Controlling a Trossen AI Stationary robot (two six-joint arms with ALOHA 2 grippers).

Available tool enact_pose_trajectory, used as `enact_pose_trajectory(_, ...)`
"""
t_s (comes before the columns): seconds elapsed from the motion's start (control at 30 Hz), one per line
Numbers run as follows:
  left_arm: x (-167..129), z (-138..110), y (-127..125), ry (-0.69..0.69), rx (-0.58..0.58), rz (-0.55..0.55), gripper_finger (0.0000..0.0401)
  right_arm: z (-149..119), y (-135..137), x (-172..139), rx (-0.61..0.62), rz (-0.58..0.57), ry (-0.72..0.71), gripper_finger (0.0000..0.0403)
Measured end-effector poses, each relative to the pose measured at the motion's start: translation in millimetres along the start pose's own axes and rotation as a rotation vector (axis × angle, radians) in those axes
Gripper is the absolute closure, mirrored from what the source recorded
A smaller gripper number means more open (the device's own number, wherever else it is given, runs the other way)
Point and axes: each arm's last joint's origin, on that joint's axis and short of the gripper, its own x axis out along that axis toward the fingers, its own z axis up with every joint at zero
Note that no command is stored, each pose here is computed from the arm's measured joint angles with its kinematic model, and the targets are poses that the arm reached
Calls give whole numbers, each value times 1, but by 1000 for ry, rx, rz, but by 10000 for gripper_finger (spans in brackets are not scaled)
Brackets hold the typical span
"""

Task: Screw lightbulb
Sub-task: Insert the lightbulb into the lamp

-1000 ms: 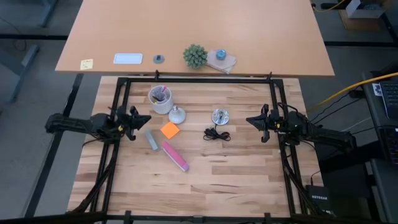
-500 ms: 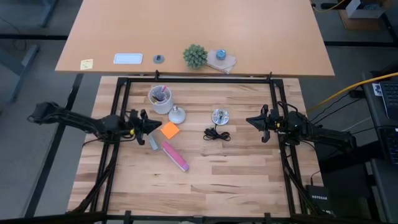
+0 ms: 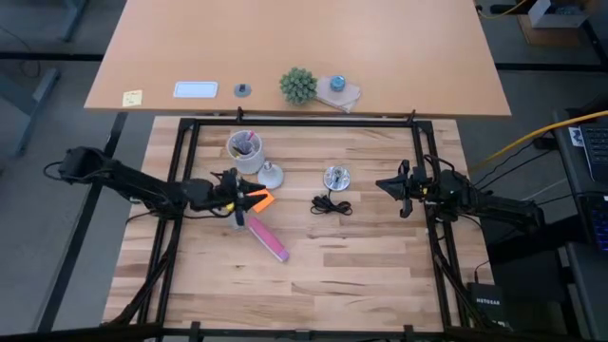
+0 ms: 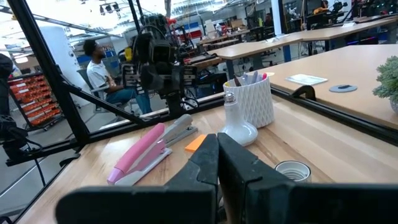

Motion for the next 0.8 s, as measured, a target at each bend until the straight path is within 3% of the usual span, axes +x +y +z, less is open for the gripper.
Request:
enact_pose_trajectory(0.17, 7, -14, 6, 68, 50, 195, 259, 0, 0, 0, 7, -1, 1, 397)
enact_pose_trajectory(0.3, 11, -29, 11, 106, -30, 309, 261, 0, -1, 0, 7, -21, -4, 370)
enact_pose_trajectory(0.43, 16, -43, 15, 138, -83, 369, 262, 0, -1, 0, 7, -26, -6, 322)
enact_pose_trajectory(0.57, 19, -53, 20, 159, -59, 439, 262, 0, -1, 0, 7, -20, -3, 281)
enact_pose_trajectory(0.8, 27, -56, 37, 132, -86, 555, 262, 0, -1, 0, 6, -20, -4, 247)
